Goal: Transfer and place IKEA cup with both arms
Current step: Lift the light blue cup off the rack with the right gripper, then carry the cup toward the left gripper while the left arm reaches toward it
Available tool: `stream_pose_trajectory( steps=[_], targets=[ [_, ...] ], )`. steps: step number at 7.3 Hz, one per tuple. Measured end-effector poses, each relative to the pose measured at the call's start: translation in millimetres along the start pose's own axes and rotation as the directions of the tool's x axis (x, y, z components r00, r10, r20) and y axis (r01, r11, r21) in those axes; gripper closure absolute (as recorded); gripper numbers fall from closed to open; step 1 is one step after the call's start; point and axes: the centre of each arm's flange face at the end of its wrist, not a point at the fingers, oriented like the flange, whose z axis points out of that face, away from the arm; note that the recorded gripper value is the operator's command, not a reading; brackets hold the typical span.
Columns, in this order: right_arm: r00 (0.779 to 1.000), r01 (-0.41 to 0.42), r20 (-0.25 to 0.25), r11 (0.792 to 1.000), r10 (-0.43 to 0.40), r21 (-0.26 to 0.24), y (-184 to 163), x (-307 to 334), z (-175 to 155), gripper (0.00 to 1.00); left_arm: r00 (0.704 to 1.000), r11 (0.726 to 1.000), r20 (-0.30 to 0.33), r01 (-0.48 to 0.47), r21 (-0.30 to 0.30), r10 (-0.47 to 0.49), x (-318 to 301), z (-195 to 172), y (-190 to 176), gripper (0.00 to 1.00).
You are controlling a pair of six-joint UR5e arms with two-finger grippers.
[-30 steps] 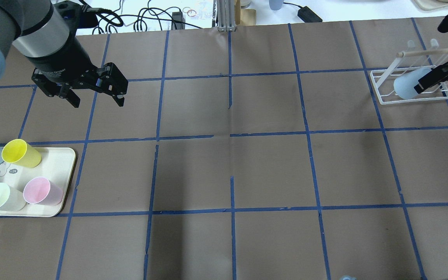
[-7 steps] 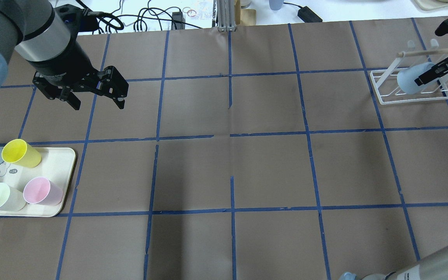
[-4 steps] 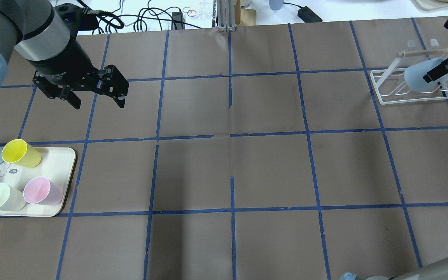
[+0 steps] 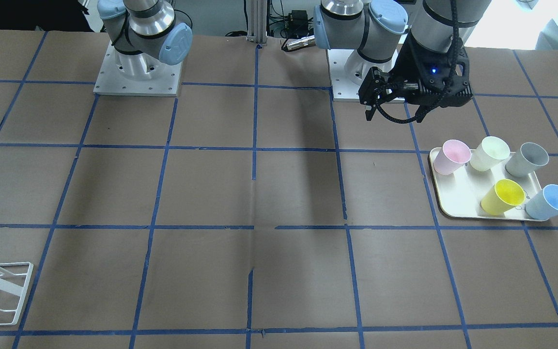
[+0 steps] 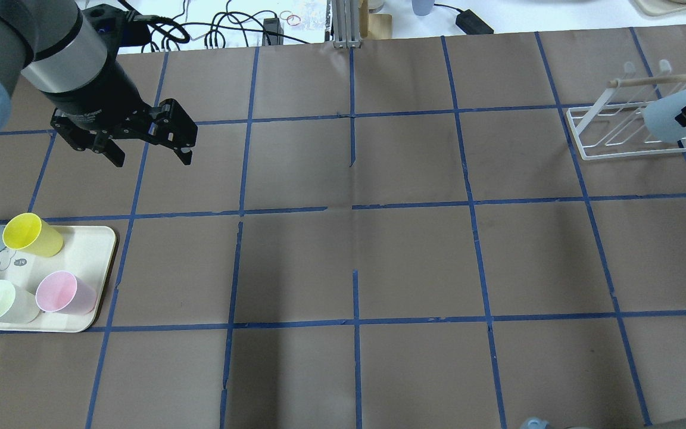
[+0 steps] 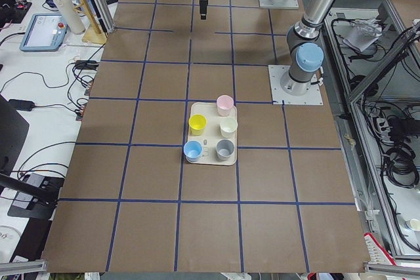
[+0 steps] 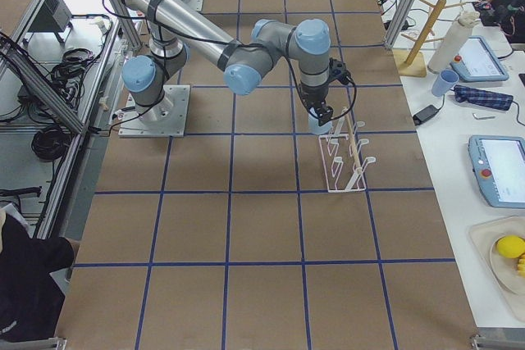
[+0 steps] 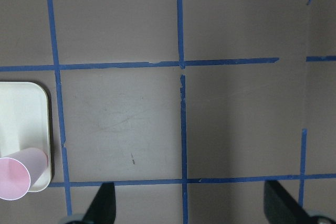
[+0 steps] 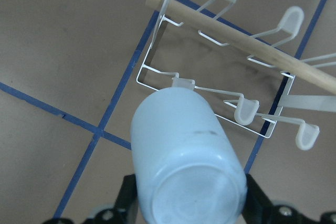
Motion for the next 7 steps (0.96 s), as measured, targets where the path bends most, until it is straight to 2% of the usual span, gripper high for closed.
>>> stream_pose_trajectory(
  steps=[2,3,4,5,6,7],
  targets=[
    [1.000,-0.013,0.008,1.000,0.013,-0.009,5,-20,-42,1.00,0.997,1.000,-0.077,0.027,-0.003,-0.027,-1,-2,-4,0.00],
    [0.997,-0.049,0.058,0.999,0.050,-0.012,1,-38,-50,1.00,0.991,0.999,-0.129,0.042,-0.018,-0.044,-3,1,-1,0.00],
    [0.983,-0.105,0.149,0.994,0.107,-0.021,-12,-65,-48,1.00,0.976,0.998,-0.208,0.055,-0.036,-0.061,-2,4,3,0.00],
    [0.953,-0.167,0.248,0.985,0.173,-0.044,-31,-102,-43,1.00,0.940,0.994,-0.326,0.082,-0.067,-0.099,-3,6,5,0.00],
    [0.911,-0.234,0.330,0.969,0.249,-0.084,-53,-145,-41,1.00,0.883,0.988,-0.446,0.104,-0.113,-0.144,-9,7,7,0.00],
    [0.872,-0.285,0.379,0.951,0.310,-0.121,-76,-190,-43,1.00,0.822,0.985,-0.549,0.086,-0.148,-0.154,-16,11,13,0.00]
  ],
)
